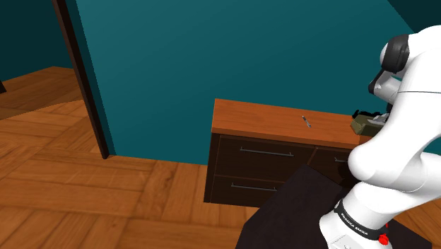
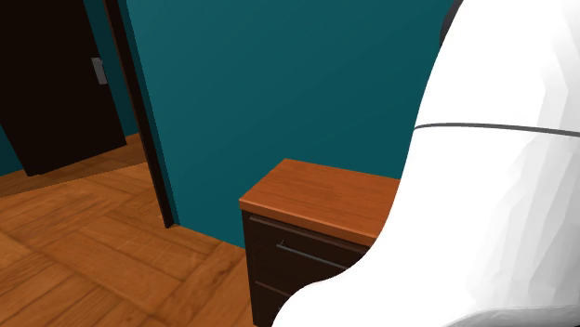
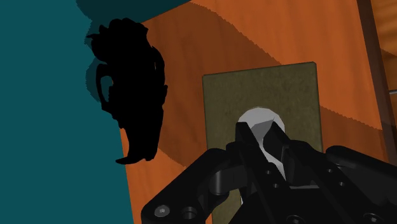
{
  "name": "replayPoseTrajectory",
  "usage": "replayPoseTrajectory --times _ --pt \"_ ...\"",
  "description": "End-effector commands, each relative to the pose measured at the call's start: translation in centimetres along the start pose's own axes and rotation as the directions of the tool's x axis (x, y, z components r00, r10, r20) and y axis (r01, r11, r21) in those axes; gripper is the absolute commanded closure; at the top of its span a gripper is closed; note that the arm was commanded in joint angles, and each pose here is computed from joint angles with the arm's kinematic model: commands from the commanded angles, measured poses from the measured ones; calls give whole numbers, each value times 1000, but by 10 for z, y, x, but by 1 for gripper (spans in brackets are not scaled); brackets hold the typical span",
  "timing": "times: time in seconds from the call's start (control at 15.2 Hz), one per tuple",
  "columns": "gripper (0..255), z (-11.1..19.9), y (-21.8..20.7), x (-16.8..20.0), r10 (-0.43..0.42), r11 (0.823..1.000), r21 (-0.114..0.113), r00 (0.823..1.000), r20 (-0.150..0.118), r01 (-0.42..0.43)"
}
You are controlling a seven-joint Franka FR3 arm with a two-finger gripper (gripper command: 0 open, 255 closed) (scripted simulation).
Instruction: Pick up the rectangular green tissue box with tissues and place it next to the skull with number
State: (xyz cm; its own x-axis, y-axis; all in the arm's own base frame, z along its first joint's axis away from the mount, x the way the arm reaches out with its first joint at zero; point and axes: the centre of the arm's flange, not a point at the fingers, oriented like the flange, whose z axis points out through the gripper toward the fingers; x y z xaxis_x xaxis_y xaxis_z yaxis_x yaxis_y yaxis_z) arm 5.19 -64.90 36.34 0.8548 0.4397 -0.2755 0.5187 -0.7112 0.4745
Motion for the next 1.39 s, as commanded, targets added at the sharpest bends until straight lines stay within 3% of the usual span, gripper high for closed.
replayPoseTrajectory --times 0.0,0.2,0.26,0.59,0.86,1.32 --pt "255 0 0 0 0 1000 0 1000 0 0" --pt "255 0 0 0 0 1000 0 1000 0 0" --pt "0 0 0 0 0 1000 0 1000 0 0" --pt "0 0 0 0 0 1000 0 1000 0 0" --pt "0 -50 0 0 0 1000 0 1000 0 0" --pt "0 -50 0 0 0 1000 0 1000 0 0"
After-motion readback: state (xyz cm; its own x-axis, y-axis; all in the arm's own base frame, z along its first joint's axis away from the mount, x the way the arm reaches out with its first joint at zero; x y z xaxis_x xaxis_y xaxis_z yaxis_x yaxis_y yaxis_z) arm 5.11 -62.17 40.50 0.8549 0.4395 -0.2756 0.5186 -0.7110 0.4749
